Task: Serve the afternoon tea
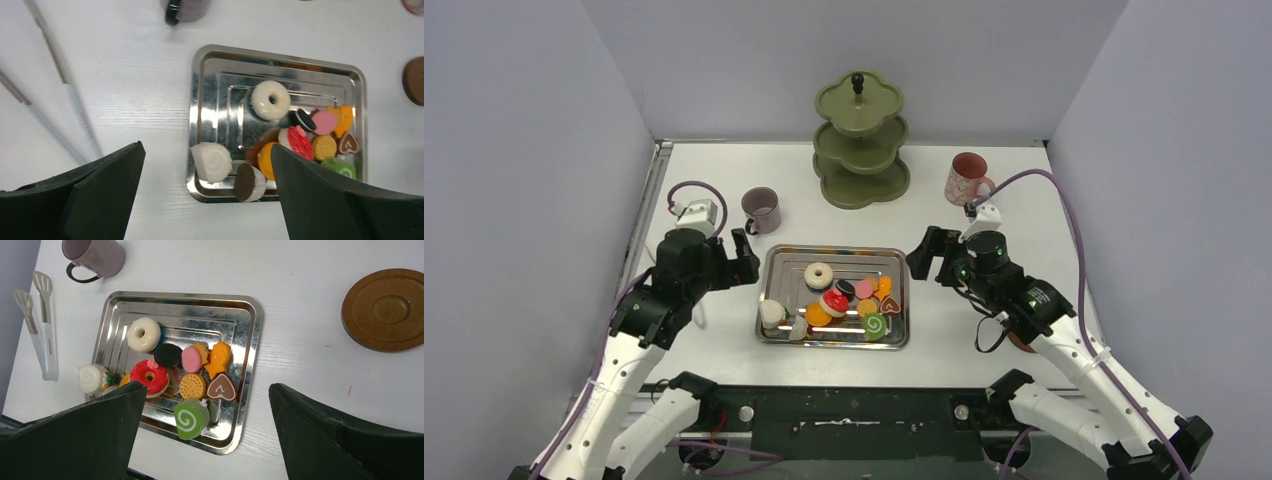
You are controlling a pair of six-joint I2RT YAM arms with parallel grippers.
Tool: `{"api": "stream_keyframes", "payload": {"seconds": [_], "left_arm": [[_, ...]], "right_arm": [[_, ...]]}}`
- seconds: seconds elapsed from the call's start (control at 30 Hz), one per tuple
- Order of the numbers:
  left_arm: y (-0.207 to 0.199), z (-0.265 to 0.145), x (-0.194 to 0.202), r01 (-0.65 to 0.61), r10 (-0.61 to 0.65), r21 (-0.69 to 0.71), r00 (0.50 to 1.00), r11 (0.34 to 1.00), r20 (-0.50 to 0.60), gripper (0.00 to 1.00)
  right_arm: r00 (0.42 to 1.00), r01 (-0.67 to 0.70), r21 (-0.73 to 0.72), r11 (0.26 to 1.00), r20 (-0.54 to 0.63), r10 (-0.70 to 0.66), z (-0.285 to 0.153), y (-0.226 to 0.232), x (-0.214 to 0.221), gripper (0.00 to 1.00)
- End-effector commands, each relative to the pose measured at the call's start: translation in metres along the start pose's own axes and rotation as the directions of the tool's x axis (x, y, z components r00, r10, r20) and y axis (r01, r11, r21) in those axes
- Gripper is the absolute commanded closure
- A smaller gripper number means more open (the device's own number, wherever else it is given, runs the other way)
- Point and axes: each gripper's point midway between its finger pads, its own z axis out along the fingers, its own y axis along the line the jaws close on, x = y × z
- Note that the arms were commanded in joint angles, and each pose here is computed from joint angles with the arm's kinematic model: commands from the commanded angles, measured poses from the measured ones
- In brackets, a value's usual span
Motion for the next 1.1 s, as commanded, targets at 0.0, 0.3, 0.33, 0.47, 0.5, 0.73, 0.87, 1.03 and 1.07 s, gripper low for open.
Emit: {"api": "stream_keyframes", "payload": {"seconds": [0.0,0.3,0.33,0.47,0.5,0.73,0.87,1.03,1.07], "left_arm": [[0.043,0.006,-0.011,0.096,-0.094,-0.219,0.995,0.971,0.02,0.03],[0.133,0.009,0.006,0.409,-0.438,-0.517,0.896,0.752,0.071,0.05],[0.142,0.009,0.011,0.45,-0.479,-0.534,0.873,0.716,0.094,0.06],[0.17,0.017,0.024,0.498,-0.539,-0.603,0.832,0.623,0.13,0.09],[0.175,0.02,0.028,0.491,-0.545,-0.625,0.83,0.607,0.122,0.09],[0.195,0.058,0.041,0.464,-0.598,-0.692,0.799,0.553,0.057,0.09],[0.211,0.073,0.051,0.425,-0.614,-0.751,0.789,0.506,0.033,0.1],[0.22,0.09,0.062,0.371,-0.628,-0.787,0.778,0.493,-0.026,0.1],[0.221,0.093,0.063,0.364,-0.628,-0.785,0.777,0.501,-0.04,0.11]], "right_arm": [[0.995,0.018,-0.019,1.0,0.093,-0.017,-0.012,0.003,-0.023,0.0],[0.988,0.061,-0.109,0.992,0.151,-0.044,-0.022,0.015,-0.029,0.0],[0.987,0.069,-0.108,0.992,0.15,-0.053,-0.023,0.015,-0.03,0.0],[0.988,0.082,-0.082,0.993,0.137,-0.071,-0.023,0.01,-0.028,0.0],[0.988,0.081,-0.074,0.994,0.134,-0.07,-0.023,0.009,-0.027,0.0],[0.993,0.069,-0.034,0.997,0.103,-0.065,-0.017,0.001,-0.02,0.0],[0.991,0.075,-0.038,0.996,0.116,-0.07,-0.02,0.0,-0.021,0.0],[0.984,0.092,-0.065,0.994,0.16,-0.081,-0.027,0.004,-0.029,0.0],[0.982,0.098,-0.072,0.993,0.169,-0.084,-0.029,0.006,-0.031,0.0]]}}
